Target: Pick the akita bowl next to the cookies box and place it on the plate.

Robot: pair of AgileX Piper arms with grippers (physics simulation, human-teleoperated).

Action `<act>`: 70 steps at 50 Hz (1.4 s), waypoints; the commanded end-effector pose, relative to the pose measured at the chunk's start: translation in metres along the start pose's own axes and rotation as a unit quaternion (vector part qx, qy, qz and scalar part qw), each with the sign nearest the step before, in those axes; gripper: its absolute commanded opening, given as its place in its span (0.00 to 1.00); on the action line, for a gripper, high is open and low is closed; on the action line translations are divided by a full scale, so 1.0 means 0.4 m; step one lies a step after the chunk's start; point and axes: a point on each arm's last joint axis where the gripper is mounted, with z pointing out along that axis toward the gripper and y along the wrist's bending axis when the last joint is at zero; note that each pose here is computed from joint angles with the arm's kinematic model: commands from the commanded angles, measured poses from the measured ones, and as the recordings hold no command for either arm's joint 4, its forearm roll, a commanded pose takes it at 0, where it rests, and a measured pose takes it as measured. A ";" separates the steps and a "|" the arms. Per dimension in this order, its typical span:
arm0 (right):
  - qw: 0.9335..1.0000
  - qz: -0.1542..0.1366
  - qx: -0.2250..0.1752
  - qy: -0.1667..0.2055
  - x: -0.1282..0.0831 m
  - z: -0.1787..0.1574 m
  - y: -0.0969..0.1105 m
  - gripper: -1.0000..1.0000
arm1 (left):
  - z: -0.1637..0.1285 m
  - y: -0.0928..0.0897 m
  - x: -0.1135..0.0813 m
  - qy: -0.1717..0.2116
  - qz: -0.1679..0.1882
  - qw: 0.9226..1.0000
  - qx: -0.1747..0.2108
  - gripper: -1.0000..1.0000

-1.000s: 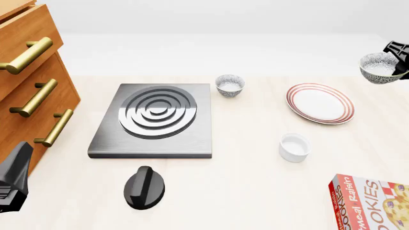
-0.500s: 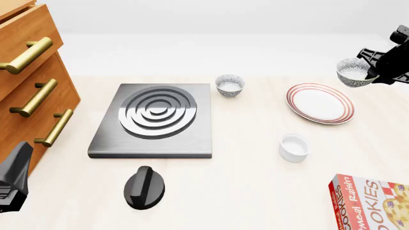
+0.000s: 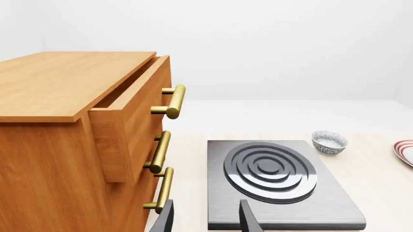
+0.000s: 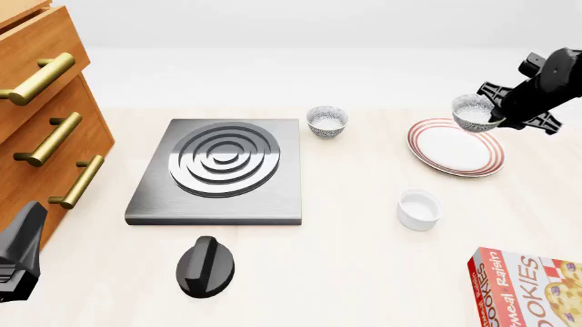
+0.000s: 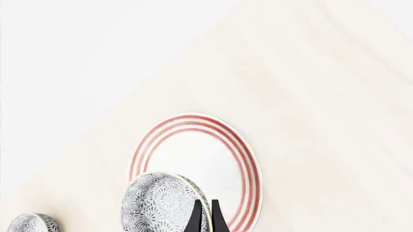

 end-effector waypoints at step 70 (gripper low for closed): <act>1.000 -0.002 0.008 0.026 0.066 0.182 -0.017 0.00 | 0.000 0.000 0.000 0.000 0.000 1.000 0.000 1.00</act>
